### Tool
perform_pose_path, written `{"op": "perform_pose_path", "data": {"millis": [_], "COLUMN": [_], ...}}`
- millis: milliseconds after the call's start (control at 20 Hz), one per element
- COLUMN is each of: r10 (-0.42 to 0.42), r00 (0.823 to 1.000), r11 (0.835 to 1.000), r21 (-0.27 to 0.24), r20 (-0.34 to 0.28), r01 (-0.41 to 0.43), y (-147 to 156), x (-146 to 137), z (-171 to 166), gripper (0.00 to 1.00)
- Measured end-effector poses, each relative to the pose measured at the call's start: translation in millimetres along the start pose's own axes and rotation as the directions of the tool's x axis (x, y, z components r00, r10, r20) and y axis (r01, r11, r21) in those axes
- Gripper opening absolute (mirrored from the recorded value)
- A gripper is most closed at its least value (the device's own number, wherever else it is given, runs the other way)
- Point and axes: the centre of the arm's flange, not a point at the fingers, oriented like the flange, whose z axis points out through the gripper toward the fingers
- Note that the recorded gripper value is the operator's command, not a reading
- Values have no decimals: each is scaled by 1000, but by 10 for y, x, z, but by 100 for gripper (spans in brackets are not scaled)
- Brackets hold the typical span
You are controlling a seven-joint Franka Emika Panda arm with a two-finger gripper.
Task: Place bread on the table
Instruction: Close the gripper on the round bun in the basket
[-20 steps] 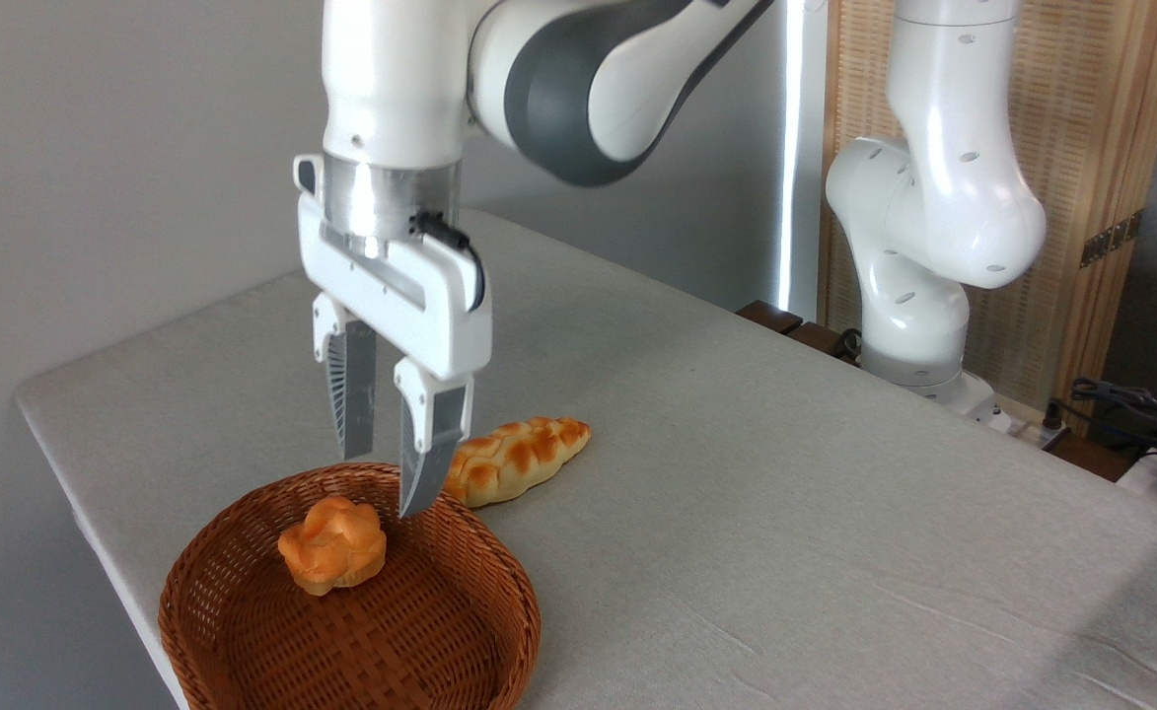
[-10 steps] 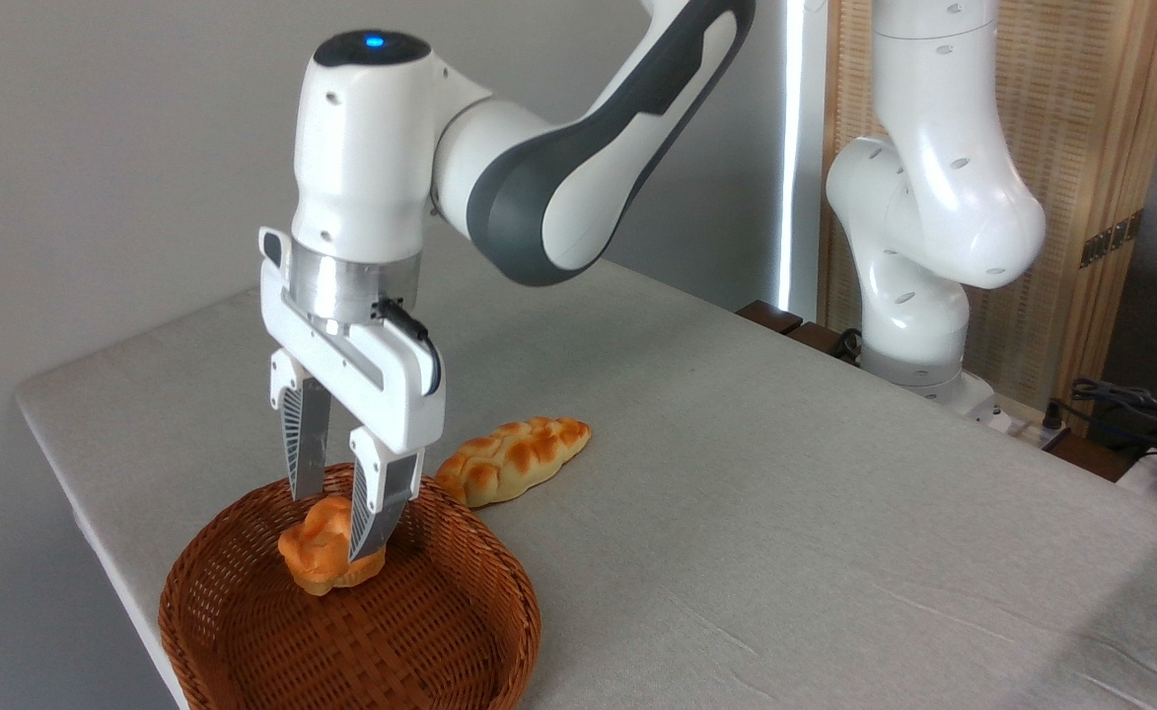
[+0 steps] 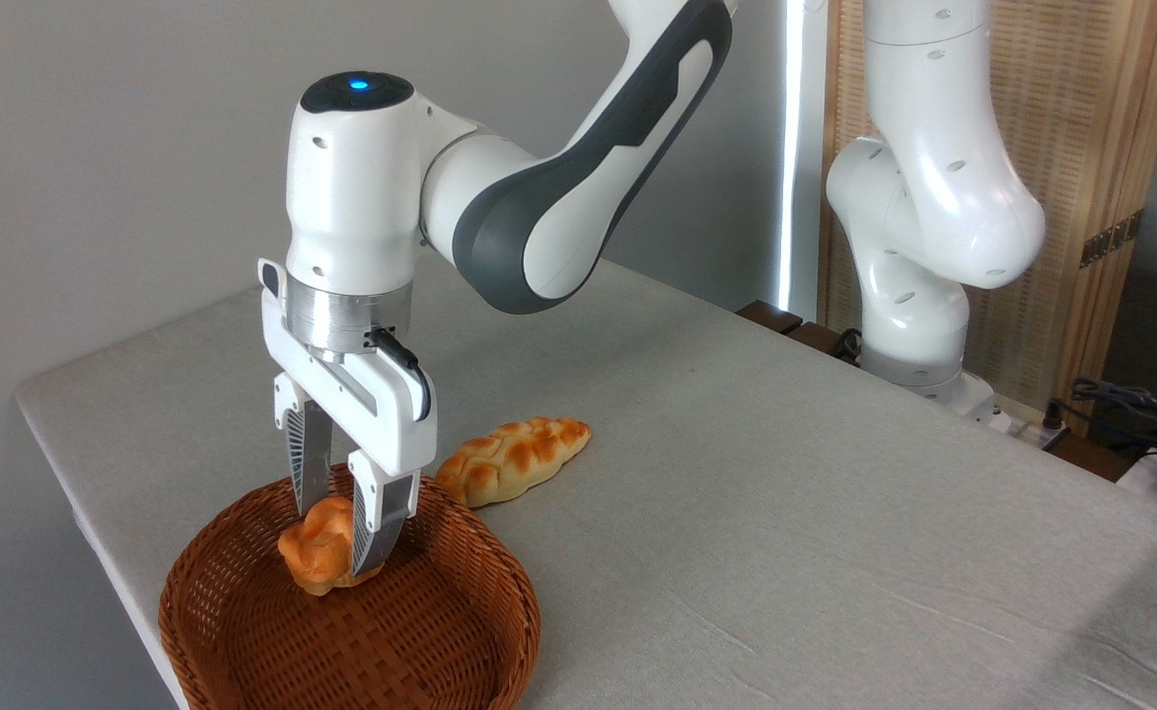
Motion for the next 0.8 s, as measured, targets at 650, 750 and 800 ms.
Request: {"op": "perform_pose_path", "data": {"millis": [650,750,800], "r10": [75,74,74], "r00": [997,997,997], "r11": [997,997,997], "r21": [-3,-3,-3], "r20": [9,9,9], "r01": [-75,-74,-74], "y": [-16,-20,-21], "x": [-14,-14,-14], "z": [62,59,57], "gripper": [50,50,51]}}
